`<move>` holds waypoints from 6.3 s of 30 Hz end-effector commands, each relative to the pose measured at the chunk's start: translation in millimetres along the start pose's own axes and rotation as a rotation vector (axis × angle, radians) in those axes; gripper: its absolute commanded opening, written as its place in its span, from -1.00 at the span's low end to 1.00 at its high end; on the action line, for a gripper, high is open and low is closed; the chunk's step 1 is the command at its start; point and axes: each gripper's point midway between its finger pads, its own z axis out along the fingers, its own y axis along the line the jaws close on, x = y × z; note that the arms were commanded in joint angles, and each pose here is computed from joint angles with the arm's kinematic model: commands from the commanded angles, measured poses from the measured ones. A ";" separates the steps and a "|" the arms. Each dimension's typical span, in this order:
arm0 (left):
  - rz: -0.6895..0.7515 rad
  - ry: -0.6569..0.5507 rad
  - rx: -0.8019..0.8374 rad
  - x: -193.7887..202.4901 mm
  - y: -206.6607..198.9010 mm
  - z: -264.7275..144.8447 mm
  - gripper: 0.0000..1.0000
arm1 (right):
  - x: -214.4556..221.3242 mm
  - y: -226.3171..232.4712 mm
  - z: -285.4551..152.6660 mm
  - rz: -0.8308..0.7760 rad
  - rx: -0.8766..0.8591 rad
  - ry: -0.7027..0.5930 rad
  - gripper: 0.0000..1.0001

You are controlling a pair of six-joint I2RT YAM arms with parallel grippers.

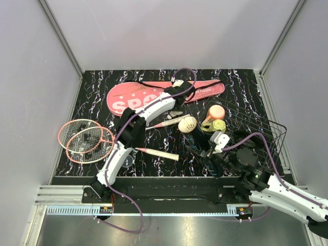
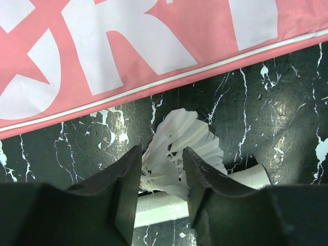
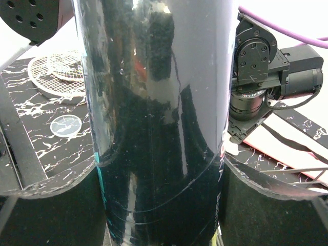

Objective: Pack up the badminton gear

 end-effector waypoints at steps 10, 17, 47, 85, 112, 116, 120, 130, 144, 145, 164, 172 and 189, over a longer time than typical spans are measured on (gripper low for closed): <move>-0.074 -0.308 -0.004 -85.9 67.1 -149.4 -0.66 | 13.7 5.8 6.3 0.034 -0.011 0.052 -0.17; -0.116 -0.432 0.479 -89.6 107.4 -307.5 -0.66 | 21.0 8.0 13.0 0.018 -0.021 0.087 -0.17; -0.030 -0.463 1.301 -16.2 69.6 -475.9 -0.88 | 25.8 27.0 28.4 -0.006 -0.121 0.097 -0.16; 0.139 0.518 0.917 304.3 -3.7 -233.7 0.14 | 16.2 4.6 13.3 0.025 0.003 0.041 -0.17; 0.084 -0.439 0.812 41.5 151.7 -402.1 -1.00 | 28.1 13.9 26.8 0.006 -0.043 0.098 -0.17; 0.161 -0.416 0.933 21.4 123.6 -429.4 -1.00 | 25.8 26.3 27.1 0.002 -0.116 0.089 -0.17; 0.233 -0.345 1.112 19.1 91.7 -452.1 -1.00 | 29.9 27.8 27.4 0.001 -0.124 0.114 -0.17; 0.313 -0.235 1.289 40.9 63.0 -462.9 -1.00 | 24.9 29.0 25.6 0.001 -0.133 0.090 -0.17; 0.369 -0.368 1.109 13.2 89.0 -481.8 -1.00 | 22.2 27.4 24.6 -0.018 -0.132 0.084 -0.18; 0.388 -0.341 1.138 18.7 85.4 -482.9 -1.00 | 23.5 27.5 24.8 -0.020 -0.133 0.090 -0.17; 0.603 -0.116 1.262 75.5 50.5 -463.2 -1.00 | 20.4 47.5 28.3 -0.065 -0.260 0.078 -0.17; 0.612 -0.117 1.246 74.4 50.0 -457.2 0.26 | 22.6 45.0 24.9 -0.053 -0.243 0.081 -0.17; 0.342 -0.383 0.984 20.5 110.1 -442.2 0.81 | 20.8 47.5 24.8 -0.044 -0.254 0.072 -0.18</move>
